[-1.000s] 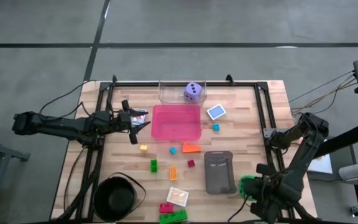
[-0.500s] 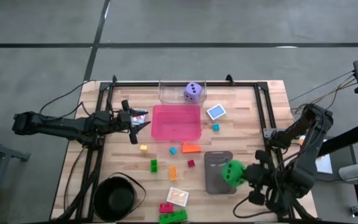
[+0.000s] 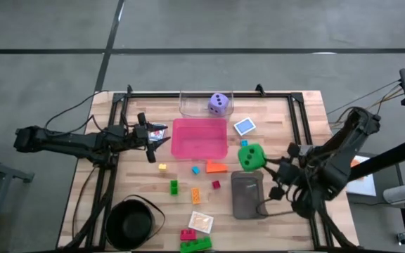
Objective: Pick & Place Toys
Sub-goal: Put the green dice into the transparent bin
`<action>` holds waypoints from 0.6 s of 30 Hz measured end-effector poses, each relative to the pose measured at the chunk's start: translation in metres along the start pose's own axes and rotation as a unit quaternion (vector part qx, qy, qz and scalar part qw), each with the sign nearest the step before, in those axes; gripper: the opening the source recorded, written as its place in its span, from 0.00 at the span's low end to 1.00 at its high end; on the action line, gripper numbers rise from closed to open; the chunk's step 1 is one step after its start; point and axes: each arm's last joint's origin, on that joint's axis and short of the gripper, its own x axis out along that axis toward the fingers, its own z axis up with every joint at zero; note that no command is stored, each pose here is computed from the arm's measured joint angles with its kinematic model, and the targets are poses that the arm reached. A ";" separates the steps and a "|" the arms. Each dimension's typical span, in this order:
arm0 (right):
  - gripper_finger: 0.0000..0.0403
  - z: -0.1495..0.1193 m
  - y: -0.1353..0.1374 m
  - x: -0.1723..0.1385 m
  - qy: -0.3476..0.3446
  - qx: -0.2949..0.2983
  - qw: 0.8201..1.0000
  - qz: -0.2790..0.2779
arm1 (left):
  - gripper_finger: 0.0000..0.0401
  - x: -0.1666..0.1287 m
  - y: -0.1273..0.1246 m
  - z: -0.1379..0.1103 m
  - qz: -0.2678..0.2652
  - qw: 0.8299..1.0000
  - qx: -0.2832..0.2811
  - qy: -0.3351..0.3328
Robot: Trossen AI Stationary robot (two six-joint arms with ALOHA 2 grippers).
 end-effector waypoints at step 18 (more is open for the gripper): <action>0.09 0.008 -0.034 0.085 -0.081 0.015 0.980 0.179 | 0.51 0.000 0.000 0.000 0.001 1.000 -0.001 -0.002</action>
